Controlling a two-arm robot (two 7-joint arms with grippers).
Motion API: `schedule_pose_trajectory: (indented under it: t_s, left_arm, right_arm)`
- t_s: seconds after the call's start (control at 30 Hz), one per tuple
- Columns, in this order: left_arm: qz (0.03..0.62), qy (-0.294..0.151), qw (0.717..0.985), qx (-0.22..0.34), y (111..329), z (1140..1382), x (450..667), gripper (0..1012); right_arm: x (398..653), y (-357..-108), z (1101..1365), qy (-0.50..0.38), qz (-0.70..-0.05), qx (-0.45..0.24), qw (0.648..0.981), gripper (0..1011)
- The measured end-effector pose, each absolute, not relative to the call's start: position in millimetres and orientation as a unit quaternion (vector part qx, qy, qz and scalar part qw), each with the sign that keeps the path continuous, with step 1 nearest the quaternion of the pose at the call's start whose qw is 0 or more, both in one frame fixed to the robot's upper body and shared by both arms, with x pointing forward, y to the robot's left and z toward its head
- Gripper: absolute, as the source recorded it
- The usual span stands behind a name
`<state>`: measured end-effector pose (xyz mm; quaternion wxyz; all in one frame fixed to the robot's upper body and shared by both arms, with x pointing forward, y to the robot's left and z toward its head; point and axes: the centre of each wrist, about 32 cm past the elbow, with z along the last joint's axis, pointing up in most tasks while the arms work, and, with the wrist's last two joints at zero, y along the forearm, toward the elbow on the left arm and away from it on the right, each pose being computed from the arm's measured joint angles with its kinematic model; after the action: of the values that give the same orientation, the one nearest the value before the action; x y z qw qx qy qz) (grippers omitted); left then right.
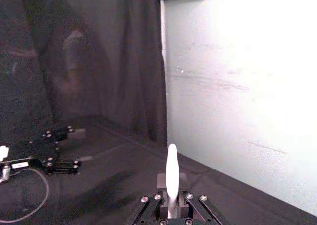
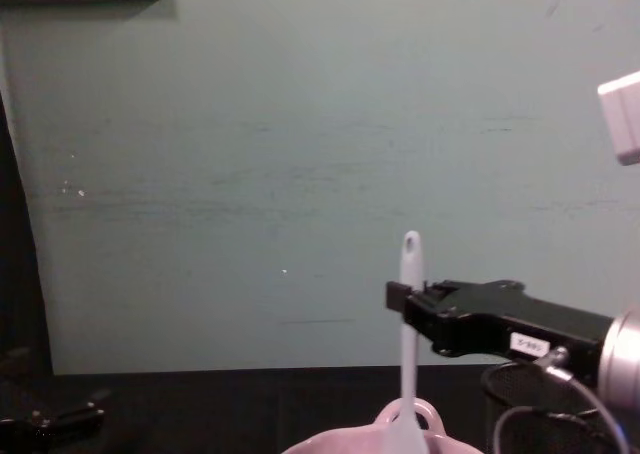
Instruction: Use the one hand to pick up the spoon and stir the clear water in the bowl.
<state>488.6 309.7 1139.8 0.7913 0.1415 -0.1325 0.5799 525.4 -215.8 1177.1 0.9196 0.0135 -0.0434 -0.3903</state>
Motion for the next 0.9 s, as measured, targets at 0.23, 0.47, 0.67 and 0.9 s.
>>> schedule_pose_trajectory:
  t_s: [0.23, 0.47, 0.67, 0.9]
  left_arm:
    - [0.58, -0.132, 0.791, 0.141, 310, 1140, 489, 1005]
    - [0.58, -0.132, 0.791, 0.142, 310, 1140, 489, 1005]
    - [0.58, -0.132, 0.791, 0.141, 310, 1140, 489, 1005]
    - [0.58, -0.132, 0.791, 0.141, 310, 1140, 489, 1005]
  right_arm:
    - [521, -224, 1180, -0.047, -0.393, 0.008, 0.918, 112]
    - [511, -219, 1185, -0.054, -0.366, -0.009, 0.929, 112]
    - [501, -207, 1187, -0.045, -0.33, -0.014, 0.943, 112]
    - [500, -195, 1184, -0.025, -0.305, 0.004, 0.952, 112]
